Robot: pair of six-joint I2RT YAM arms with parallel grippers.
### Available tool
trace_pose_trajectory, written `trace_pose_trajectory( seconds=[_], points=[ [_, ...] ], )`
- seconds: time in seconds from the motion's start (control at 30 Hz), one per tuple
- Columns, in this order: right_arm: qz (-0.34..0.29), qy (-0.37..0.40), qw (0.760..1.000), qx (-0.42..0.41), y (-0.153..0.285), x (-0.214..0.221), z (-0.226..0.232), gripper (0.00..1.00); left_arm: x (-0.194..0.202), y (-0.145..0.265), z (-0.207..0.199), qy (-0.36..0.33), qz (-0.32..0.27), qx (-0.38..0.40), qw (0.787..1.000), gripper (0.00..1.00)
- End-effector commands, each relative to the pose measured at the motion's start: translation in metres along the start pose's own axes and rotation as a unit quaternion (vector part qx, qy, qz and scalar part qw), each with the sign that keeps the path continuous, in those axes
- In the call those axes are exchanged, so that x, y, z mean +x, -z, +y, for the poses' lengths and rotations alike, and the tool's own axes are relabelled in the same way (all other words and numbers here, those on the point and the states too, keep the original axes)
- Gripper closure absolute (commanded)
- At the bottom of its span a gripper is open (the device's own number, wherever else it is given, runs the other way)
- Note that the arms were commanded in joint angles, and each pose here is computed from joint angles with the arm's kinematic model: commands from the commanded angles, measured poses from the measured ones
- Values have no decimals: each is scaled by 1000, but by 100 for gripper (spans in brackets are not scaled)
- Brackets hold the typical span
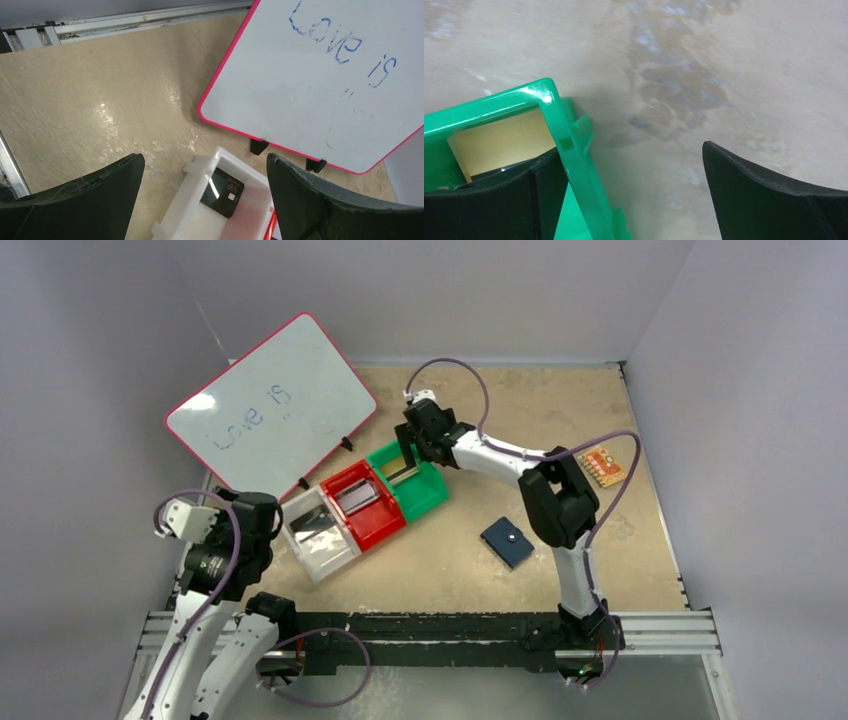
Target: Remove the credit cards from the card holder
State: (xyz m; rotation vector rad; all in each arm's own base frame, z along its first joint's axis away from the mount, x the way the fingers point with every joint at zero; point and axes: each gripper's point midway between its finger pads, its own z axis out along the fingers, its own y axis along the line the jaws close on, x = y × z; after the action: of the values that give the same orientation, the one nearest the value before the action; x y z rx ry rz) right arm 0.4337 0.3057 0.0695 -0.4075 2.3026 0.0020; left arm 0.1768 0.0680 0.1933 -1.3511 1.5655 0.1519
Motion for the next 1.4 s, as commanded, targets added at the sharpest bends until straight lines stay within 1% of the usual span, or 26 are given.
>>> trace_pose_trajectory(
  seconds=[0.0,0.17,0.27,0.4,0.5,0.63,0.73,0.8,0.93,1.07,1.13,1.27,1.37],
  points=[
    [-29,-47,997,48,15,-17,-54,0,10,-4,-13,14,15,17,1000,8],
    [-25,-68,994,76,21,-4,-96,0,33,-3,-38,-11,66,63,996,10],
    [-22,-81,992,90,25,4,-118,0,51,-5,-46,-28,99,76,992,10],
    [-16,-97,989,110,32,16,-147,0,77,-3,-61,-75,148,113,980,9],
    [-11,-111,987,120,37,24,-164,0,97,7,-81,-107,195,168,960,6],
    [-4,-126,983,132,45,40,-183,0,122,13,-91,-125,244,203,940,5],
    [16,-153,977,148,49,60,-200,0,147,21,-101,-144,291,243,914,5],
    [20,-167,975,142,51,68,-205,0,161,26,-108,-149,319,263,898,5],
    [14,-183,975,128,59,71,-207,0,185,34,-123,-151,365,298,869,5],
    [5,-197,974,114,70,65,-212,0,203,42,-141,-151,393,330,845,6],
    [-6,-205,974,97,76,59,-212,0,210,46,-149,-154,401,340,837,6],
    [-18,-223,972,67,86,54,-213,0,222,52,-164,-160,410,352,826,7],
    [-21,-234,971,38,94,51,-213,0,231,53,-167,-173,412,348,824,7]
  ],
)
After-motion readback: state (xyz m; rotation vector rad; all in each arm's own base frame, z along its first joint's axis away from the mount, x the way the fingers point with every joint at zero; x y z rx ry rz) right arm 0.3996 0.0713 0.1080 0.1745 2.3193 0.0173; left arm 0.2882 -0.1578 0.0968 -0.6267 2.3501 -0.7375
